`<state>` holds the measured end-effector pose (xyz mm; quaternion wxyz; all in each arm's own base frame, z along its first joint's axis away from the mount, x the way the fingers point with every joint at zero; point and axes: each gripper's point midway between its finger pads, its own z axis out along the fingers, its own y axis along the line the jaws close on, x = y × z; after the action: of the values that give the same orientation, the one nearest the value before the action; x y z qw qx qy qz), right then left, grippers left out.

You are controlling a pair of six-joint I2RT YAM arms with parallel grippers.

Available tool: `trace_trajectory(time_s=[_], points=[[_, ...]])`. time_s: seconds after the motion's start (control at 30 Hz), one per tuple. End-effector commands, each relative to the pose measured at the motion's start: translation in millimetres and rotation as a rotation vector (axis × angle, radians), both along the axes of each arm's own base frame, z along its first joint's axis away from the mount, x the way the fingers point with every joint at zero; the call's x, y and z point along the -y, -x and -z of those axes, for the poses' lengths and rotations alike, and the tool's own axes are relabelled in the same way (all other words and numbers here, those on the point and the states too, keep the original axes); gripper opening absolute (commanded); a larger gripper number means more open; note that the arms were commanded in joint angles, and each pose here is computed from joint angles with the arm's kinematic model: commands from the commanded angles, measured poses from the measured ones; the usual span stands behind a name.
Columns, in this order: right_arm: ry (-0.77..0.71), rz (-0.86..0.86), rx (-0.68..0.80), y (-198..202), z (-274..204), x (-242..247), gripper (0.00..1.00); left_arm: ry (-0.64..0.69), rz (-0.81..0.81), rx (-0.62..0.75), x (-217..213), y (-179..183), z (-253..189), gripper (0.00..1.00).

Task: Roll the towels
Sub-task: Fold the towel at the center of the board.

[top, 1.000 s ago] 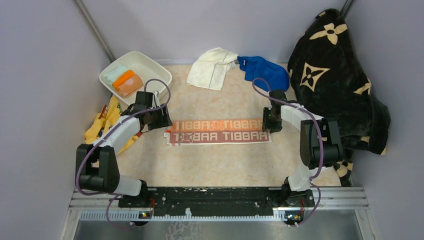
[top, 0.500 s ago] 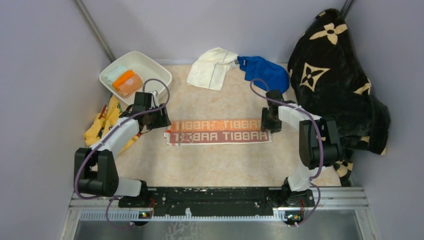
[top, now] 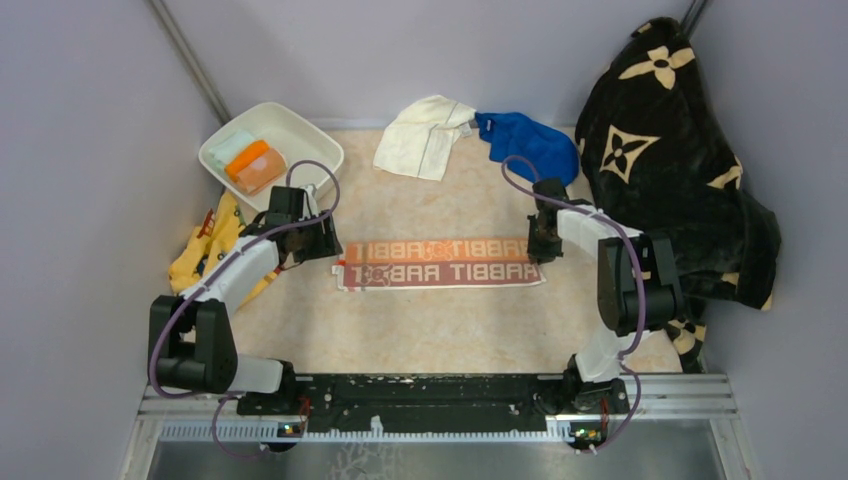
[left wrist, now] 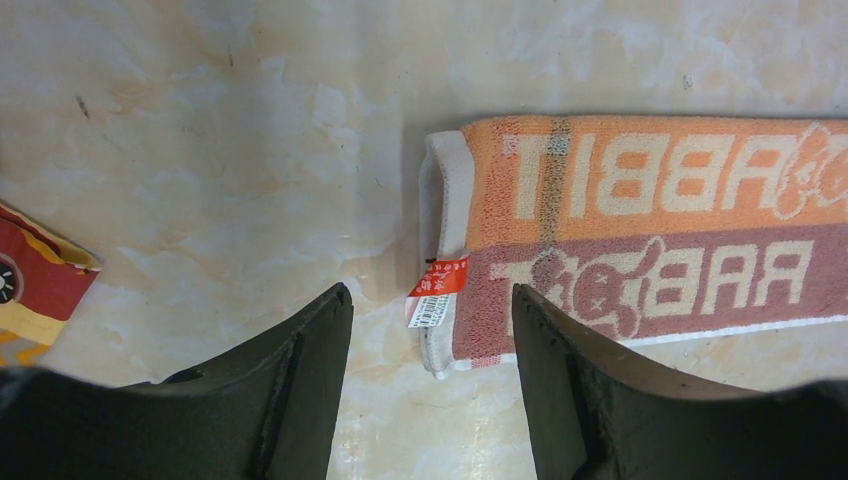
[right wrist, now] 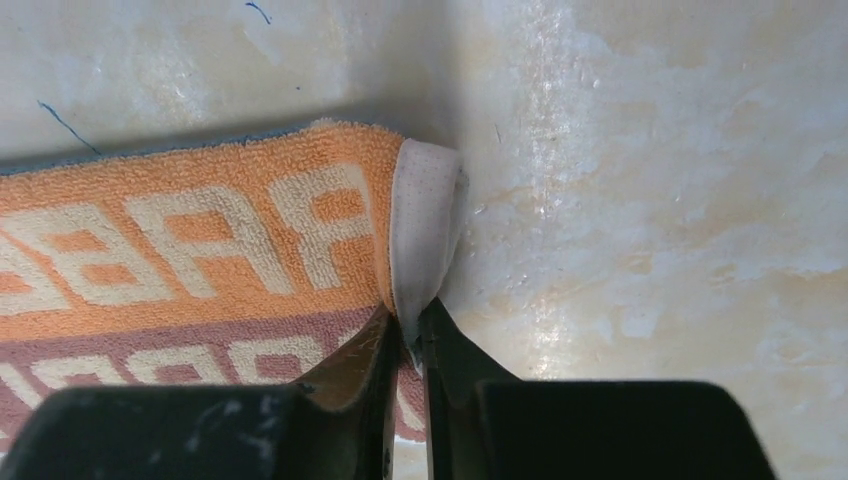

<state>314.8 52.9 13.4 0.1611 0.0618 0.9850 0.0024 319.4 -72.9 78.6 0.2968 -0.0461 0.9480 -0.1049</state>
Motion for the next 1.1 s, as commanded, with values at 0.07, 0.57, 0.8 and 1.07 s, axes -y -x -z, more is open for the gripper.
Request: trace_trajectory(time_s=[0.07,0.57,0.8,1.07], points=[[0.168,0.053,-0.123,24,16,37,0.0,0.062,0.017,0.004,9,4,-6,0.66],[0.269,0.046,0.162,-24,-122,41,0.0,0.392,0.122,-0.061,79,15,-5,0.63],[-0.102,-0.176,0.192,-20,-132,-101,0.0,0.469,0.137,-0.128,103,13,13,0.59],[-0.297,-0.269,0.158,-17,-125,-205,0.0,0.502,0.156,-0.172,115,12,27,0.52]])
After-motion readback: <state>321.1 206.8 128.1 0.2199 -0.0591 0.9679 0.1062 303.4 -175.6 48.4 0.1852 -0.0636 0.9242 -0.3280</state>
